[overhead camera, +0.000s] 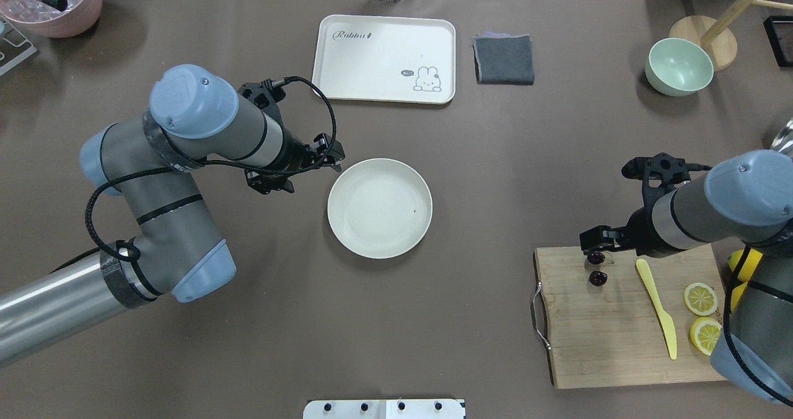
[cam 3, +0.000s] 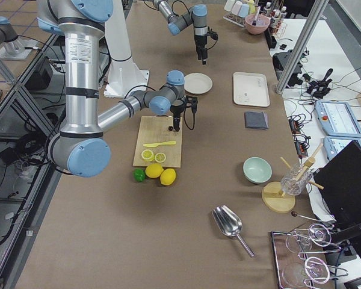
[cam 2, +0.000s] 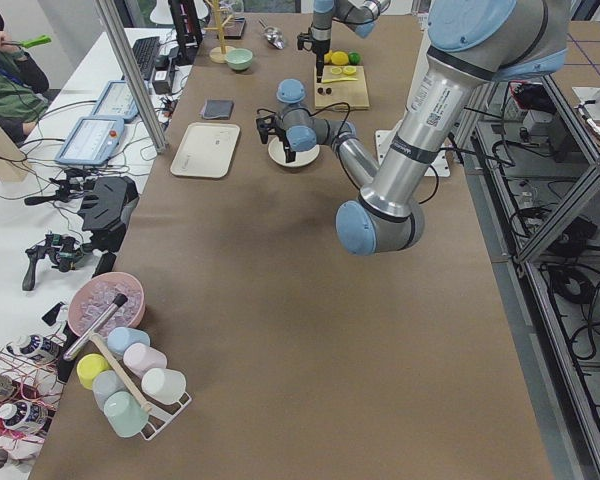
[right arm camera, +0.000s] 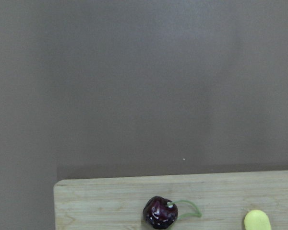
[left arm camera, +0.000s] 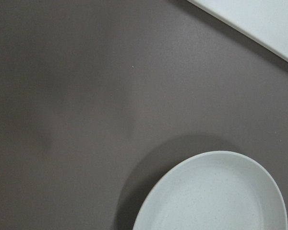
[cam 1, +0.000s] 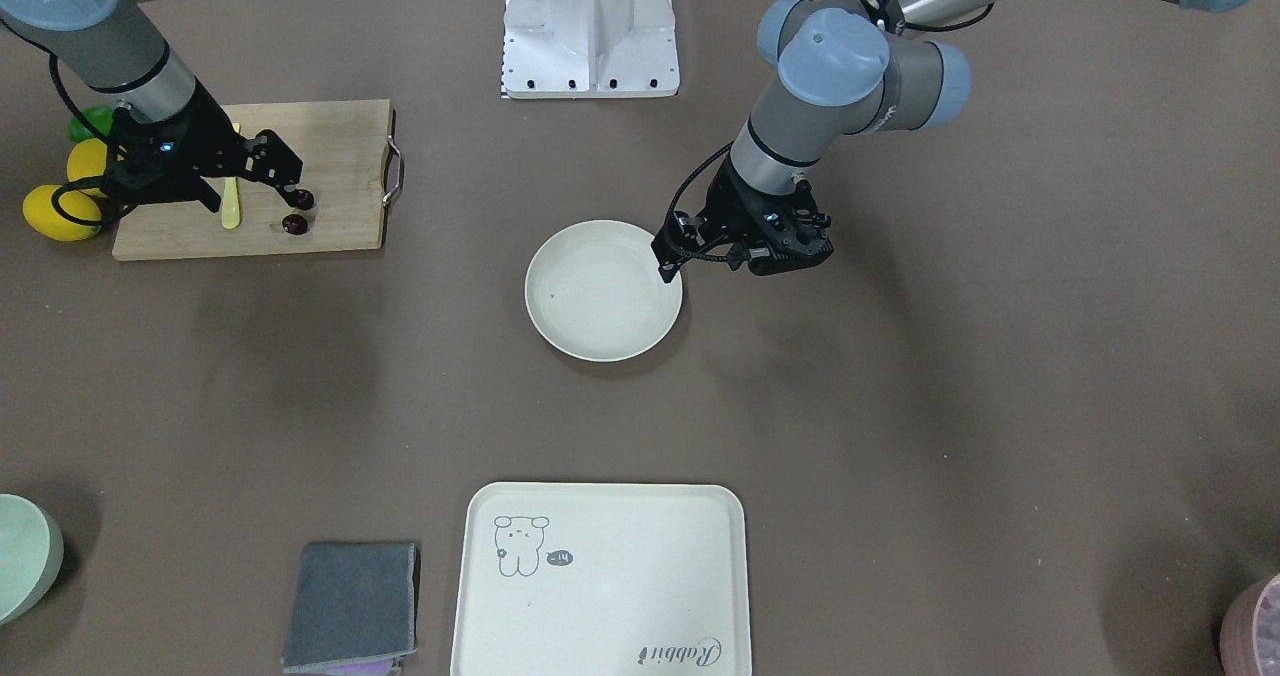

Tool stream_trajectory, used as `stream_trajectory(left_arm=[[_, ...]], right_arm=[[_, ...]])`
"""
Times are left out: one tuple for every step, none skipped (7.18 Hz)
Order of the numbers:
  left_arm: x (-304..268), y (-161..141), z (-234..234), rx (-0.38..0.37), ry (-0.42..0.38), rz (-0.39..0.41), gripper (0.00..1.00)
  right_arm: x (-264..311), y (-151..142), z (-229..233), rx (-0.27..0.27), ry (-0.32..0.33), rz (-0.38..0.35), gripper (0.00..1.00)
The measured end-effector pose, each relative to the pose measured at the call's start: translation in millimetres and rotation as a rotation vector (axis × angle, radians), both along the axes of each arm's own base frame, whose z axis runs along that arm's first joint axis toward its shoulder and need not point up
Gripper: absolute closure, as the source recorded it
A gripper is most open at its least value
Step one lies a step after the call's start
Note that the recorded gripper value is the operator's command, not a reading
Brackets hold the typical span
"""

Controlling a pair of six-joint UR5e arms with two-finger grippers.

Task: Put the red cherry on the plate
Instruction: 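Move the right gripper to the cutting board and grasp the dark red cherries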

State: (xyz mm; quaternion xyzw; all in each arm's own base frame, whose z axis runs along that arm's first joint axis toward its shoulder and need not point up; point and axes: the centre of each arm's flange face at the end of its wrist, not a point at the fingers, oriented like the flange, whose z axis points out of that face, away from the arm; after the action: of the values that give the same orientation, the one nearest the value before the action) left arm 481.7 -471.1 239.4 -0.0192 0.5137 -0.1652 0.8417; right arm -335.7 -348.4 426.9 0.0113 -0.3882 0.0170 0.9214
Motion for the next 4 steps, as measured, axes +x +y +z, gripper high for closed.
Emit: stream_trajectory(left_arm=[[-0.7,-0.9,-0.1,0.001,-0.001,-0.002,0.02],[-1.0,-1.6,0.1,0.001,-0.001,-0.003,0.02],[-1.2,-2.0,0.0,0.001,-0.002,-0.004,0.02],[-1.2,-2.2,-0.3,0.001,-0.001,-0.005,0.02]], right_arm=[[-15.7,11.4,4.3,0.0,0.019,-0.003,0.1],[-27.4,19.7,6.1,-0.004,0.028,-0.003,0.24],[-32.9,23.7,7.1,-0.006,0.033,-0.002,0.45],[-34.4,24.3,8.2,-0.001,0.04,0.006,0.58]])
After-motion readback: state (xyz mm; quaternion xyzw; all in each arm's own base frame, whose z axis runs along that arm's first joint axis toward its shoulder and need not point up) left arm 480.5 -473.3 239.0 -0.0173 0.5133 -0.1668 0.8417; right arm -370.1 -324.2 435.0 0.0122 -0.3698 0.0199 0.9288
